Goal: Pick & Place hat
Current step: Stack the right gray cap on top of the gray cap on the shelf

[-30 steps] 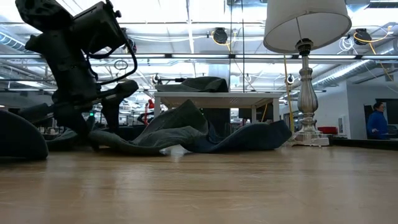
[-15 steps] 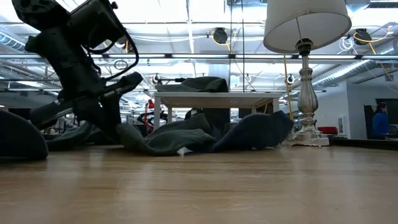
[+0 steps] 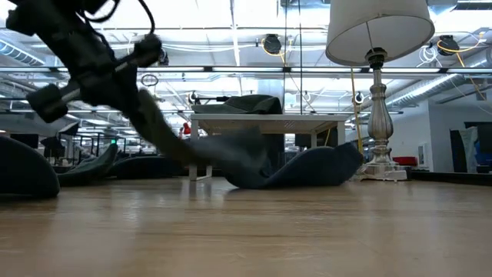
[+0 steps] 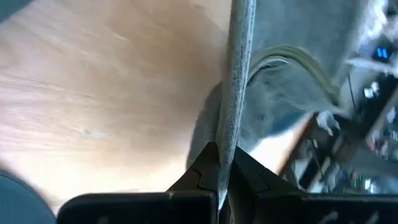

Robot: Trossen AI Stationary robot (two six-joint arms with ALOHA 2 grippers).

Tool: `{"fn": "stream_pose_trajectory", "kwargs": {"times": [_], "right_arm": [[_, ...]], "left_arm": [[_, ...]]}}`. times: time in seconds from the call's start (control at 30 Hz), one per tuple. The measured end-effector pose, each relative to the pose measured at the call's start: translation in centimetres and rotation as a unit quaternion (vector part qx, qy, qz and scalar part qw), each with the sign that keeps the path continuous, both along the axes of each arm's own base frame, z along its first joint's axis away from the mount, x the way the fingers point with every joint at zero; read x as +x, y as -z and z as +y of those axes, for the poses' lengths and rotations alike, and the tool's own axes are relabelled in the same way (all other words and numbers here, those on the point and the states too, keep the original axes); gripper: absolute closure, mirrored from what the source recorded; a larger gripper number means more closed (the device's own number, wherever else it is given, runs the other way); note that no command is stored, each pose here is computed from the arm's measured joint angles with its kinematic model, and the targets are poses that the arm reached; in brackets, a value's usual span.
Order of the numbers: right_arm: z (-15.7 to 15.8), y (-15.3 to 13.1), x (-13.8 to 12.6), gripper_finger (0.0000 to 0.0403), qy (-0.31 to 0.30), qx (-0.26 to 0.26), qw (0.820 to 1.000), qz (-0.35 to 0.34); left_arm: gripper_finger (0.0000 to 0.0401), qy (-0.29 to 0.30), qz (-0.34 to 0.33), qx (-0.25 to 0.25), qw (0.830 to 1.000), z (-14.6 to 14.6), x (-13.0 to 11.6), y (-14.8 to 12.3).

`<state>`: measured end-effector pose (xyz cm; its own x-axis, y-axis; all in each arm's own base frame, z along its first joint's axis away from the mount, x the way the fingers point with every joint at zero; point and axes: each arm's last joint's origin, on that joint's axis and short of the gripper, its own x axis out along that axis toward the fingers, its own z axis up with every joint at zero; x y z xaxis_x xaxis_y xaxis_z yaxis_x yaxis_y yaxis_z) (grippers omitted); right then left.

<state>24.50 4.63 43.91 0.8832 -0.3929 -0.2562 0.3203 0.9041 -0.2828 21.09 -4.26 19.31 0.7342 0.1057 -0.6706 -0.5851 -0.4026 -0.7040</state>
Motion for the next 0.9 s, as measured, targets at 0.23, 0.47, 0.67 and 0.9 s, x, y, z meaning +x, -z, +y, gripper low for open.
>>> {"fn": "stream_pose_trajectory", "kwargs": {"times": [0.23,0.47,0.67,0.9], "right_arm": [[0.4,0.3,0.1,0.0149,-0.068,0.023,0.997,0.016],[1.0,0.3,0.1,0.0149,-0.154,0.073,0.985,0.015],[2.1,0.3,-0.1,0.0149,-0.165,0.141,0.976,0.007],[3.7,0.4,-0.4,0.0149,-0.194,0.141,0.971,0.011]], "left_arm": [[0.0393,0.069,-0.082,0.046,0.993,-0.3,-1.8,-3.3],[0.0393,0.127,-0.162,0.083,0.975,-0.1,-4.2,-6.2],[0.0393,0.181,-0.216,0.108,0.953,0.0,-6.0,-7.8],[0.0393,0.256,-0.263,0.086,0.926,-0.4,-7.1,-8.9]]}}
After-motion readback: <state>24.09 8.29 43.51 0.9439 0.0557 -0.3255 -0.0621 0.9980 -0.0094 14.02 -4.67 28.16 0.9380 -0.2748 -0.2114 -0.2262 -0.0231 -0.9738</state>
